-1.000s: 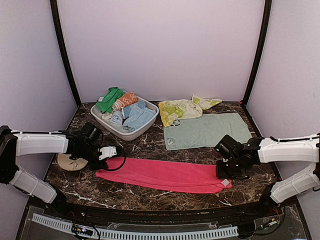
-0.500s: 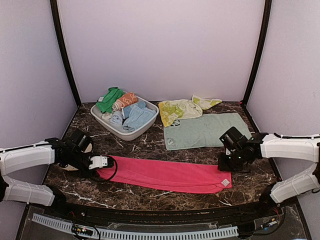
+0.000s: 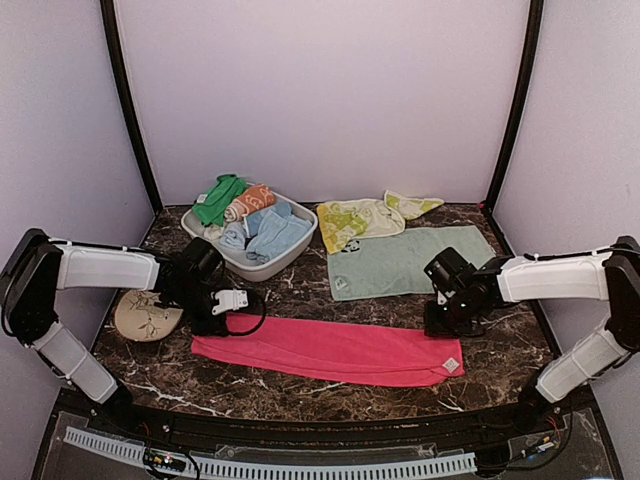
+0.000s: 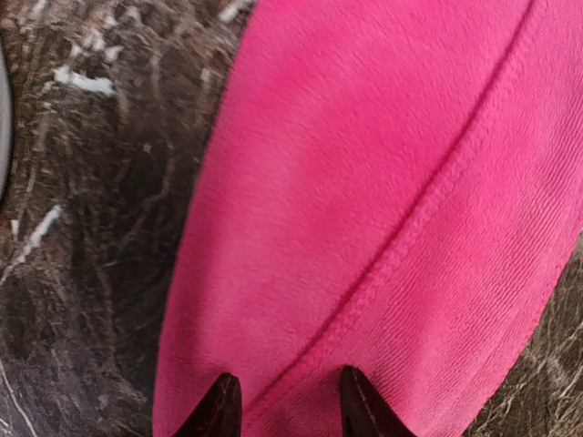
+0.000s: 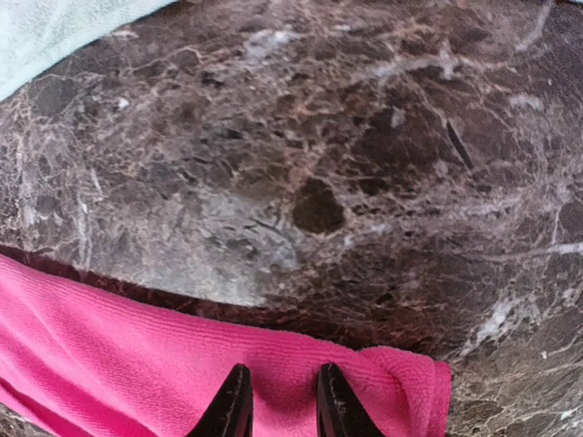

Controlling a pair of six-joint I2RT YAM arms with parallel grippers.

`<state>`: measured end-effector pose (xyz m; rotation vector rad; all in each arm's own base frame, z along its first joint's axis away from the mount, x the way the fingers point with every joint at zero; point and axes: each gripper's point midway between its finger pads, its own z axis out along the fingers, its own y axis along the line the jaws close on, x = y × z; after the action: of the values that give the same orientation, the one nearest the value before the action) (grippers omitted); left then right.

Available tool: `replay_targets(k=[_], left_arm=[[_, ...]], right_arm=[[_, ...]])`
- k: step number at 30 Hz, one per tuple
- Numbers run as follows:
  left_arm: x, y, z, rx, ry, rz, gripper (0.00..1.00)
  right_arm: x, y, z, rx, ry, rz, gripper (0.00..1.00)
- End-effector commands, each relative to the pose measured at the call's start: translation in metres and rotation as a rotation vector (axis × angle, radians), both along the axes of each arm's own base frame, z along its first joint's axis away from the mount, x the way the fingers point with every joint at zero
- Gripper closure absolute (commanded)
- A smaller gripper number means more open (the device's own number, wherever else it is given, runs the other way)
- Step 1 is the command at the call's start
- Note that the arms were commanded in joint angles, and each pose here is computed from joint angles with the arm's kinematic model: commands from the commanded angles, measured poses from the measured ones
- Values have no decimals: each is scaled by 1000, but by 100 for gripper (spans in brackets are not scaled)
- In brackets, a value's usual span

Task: Roll the towels
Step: Pick up the towel from the center of the board.

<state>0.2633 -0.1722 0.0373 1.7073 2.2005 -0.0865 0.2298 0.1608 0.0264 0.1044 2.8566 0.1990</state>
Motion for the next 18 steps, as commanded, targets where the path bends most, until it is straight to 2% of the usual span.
replay_targets(k=[1, 7, 10, 15, 18], left_arm=[[-12, 12, -14, 75, 29, -45, 61], [-15, 20, -24, 113, 25, -55, 63], [-18, 25, -24, 128, 20, -63, 57], [-23, 31, -18, 147, -13, -107, 49], [-23, 34, -12, 127, 35, -94, 47]], right_arm=[[30, 25, 29, 69, -82, 25, 76], [42, 52, 42, 77, -85, 93, 73], [35, 47, 44, 43, -78, 107, 69], [-5, 16, 57, -6, -65, 103, 57], [-37, 0, 58, -7, -36, 81, 53]])
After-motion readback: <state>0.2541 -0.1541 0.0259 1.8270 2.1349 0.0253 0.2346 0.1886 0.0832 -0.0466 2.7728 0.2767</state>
